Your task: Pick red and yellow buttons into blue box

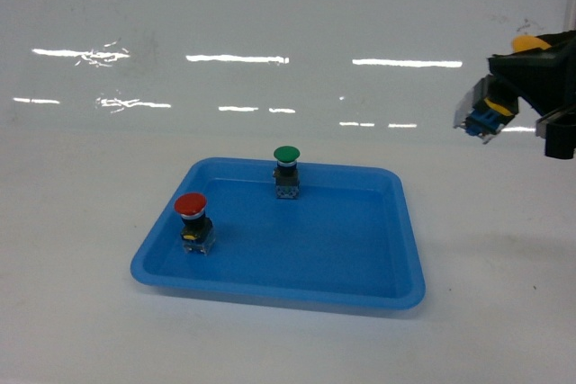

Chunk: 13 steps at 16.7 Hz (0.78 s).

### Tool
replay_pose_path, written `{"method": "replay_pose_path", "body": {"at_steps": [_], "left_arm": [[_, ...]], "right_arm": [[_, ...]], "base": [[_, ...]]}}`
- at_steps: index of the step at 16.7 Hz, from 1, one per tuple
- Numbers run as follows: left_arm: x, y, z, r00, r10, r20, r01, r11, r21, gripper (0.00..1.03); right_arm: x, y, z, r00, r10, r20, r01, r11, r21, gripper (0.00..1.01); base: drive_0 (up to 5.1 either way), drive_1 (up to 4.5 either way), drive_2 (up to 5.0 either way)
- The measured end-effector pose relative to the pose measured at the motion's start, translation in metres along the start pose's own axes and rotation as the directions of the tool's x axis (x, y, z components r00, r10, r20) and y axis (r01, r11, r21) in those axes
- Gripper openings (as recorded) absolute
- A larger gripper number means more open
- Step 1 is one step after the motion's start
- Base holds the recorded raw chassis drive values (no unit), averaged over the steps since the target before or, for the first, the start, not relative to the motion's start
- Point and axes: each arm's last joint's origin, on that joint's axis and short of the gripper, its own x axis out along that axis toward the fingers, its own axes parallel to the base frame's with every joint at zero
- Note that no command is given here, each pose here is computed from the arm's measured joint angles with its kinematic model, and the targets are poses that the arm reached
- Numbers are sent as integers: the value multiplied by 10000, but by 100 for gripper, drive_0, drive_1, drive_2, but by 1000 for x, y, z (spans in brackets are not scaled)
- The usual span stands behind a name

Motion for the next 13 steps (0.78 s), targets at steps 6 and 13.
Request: {"method": "replay_pose_path", "body": {"at_steps": [6, 13], "left_arm": [[0, 0, 0, 10000, 0, 0, 0, 10000, 0, 98], [38, -10, -1, 9971, -755, -63, 753, 9969, -210, 98]], "right_arm": [[-10, -9, 5, 9993, -349, 120, 349, 9994, -19, 35], [-10, -8, 7, 9994, -323, 154, 323, 9995, -34, 35]], "base": [[0, 0, 0], [0, 0, 0]]}}
